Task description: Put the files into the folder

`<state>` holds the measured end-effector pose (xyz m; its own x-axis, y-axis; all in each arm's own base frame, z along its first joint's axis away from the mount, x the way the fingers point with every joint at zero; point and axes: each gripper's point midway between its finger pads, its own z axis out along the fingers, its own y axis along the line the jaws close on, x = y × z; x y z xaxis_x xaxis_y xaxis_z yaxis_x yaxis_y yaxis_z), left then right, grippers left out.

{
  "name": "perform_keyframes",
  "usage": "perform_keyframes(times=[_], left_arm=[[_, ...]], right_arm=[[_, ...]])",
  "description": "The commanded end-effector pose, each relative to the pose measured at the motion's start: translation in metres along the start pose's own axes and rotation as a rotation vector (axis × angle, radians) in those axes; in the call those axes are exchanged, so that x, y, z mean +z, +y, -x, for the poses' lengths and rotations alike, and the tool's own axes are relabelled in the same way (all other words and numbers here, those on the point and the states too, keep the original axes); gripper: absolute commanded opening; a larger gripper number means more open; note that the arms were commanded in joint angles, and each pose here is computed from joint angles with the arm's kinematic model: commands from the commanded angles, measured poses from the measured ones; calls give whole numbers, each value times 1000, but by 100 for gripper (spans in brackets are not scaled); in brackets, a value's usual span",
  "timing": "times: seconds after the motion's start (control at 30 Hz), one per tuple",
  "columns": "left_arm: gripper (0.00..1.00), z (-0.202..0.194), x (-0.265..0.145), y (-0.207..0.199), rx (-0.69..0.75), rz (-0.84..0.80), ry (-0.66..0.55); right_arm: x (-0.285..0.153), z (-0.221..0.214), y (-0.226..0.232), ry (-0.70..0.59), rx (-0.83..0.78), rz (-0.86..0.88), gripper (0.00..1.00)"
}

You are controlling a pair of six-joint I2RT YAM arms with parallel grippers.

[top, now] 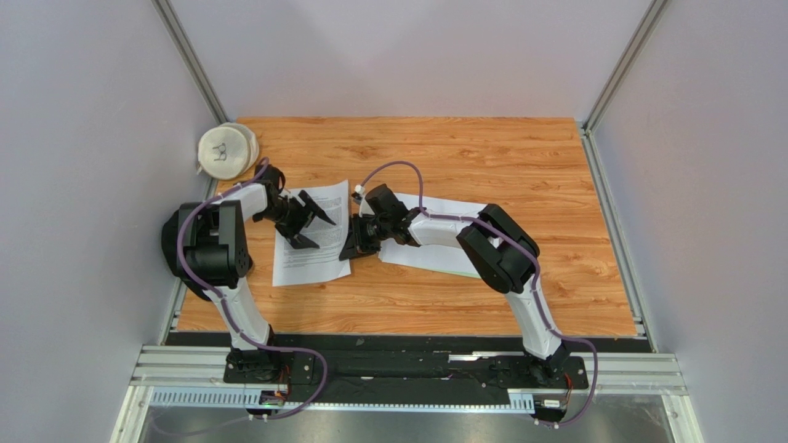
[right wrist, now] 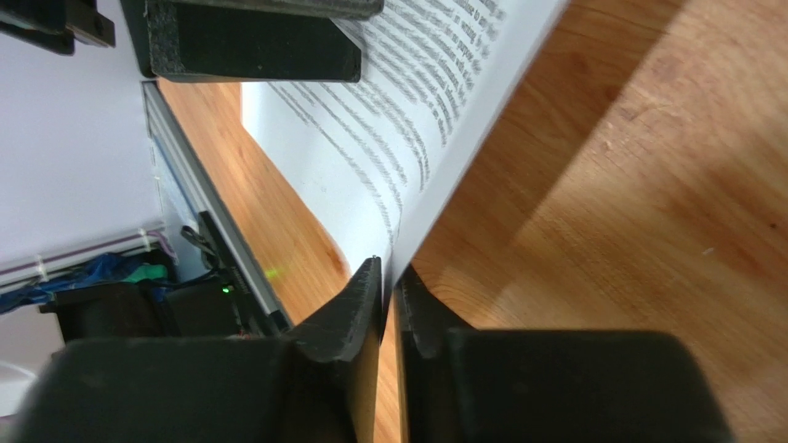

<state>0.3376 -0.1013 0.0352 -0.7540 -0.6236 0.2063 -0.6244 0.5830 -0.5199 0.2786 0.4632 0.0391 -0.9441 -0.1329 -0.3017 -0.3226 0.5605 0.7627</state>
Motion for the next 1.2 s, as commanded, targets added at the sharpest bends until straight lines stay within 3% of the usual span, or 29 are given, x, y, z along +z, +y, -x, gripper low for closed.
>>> perform_keyframes(times=[0.0,0.07,0.17,0.3,0.4,0.43,0.53,0.7,0.83,0.97,1.17], left_arm=[[83,10,-42,-37,183,-87,-142],[83,7,-57,-46,221,-105,-174],[83,1,-88,-61,313,-150,-262],[83,-10,-120,-70,392,-178,-355],[83,-17,-126,-76,432,-187,-375],[83,-18,-126,-77,440,-186,-379],[83,-18,-126,-82,452,-186,-382],[83,-31,-103,-95,492,-186,-305],[82,-41,-77,-102,525,-176,-206],[81,-39,-48,-109,544,-131,-103],[81,-54,-42,-114,590,-135,-63]], right_arm=[[-10,23,26,-16,-51,86,7],[-15,27,34,6,-78,88,0],[-33,21,27,92,-180,47,0],[-92,12,-15,281,-339,-87,0],[-133,-6,-58,402,-395,-237,1],[-145,-9,-64,437,-500,-254,2],[-172,-30,-93,573,-619,-326,2],[-208,6,-139,601,-695,-577,2],[-214,28,-141,593,-782,-575,2],[-227,40,-166,614,-802,-704,4],[-247,73,-195,547,-796,-852,5]])
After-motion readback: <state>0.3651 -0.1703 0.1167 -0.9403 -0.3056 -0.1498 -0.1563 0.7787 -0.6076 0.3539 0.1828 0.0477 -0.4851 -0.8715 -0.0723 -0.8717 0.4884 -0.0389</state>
